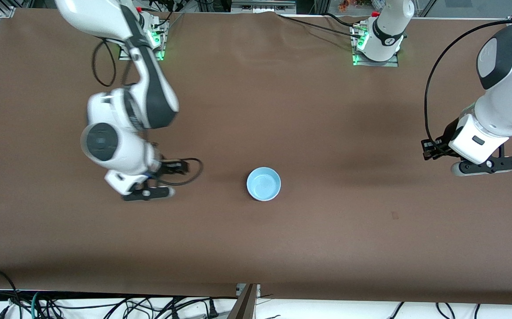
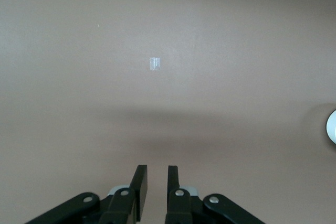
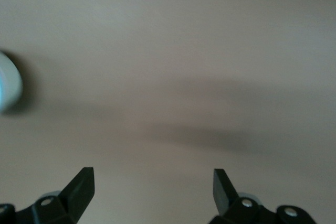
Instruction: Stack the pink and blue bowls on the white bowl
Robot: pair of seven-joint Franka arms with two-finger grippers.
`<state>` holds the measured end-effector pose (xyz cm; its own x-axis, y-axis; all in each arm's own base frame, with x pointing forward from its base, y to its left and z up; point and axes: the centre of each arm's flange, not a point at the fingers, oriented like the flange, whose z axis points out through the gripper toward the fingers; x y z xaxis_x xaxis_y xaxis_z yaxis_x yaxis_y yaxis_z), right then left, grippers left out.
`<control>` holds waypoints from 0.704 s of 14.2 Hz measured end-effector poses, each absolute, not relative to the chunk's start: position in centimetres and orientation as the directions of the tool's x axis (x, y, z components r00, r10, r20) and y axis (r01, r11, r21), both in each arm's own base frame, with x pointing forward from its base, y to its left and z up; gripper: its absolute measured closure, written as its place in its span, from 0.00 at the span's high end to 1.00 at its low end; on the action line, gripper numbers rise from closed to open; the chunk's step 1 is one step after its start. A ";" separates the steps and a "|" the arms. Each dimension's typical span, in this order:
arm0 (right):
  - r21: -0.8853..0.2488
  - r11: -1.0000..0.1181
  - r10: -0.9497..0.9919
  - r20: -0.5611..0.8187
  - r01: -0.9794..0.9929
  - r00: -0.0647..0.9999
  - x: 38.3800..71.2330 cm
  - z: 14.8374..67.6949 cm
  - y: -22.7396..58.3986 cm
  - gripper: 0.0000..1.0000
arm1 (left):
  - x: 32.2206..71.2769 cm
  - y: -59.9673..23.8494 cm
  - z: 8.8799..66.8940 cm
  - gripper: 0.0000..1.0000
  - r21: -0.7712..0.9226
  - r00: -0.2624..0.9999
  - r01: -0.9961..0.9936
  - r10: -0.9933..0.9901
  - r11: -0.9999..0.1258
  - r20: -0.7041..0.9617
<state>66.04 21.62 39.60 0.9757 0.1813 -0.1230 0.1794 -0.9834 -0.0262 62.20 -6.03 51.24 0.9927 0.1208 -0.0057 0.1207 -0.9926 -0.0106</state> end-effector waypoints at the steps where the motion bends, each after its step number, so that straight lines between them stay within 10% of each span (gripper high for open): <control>1: -0.014 -0.976 0.216 -0.148 0.217 0.965 65.9 41.3 19.1 1.00 | 62.2 -6.0 51.3 0.26 -0.010 0.993 0.121 0.121 -0.993 -0.003; 7: 0.006 -0.978 0.203 -0.179 0.208 0.963 62.3 53.2 9.6 1.00 | 62.4 -6.0 51.4 0.80 -0.007 0.993 0.122 0.122 -0.993 0.005; 10: 0.071 -0.971 0.217 -0.128 0.228 0.968 59.6 59.5 5.7 1.00 | 62.5 -5.9 51.4 0.90 -0.006 0.992 0.122 0.122 -0.992 0.007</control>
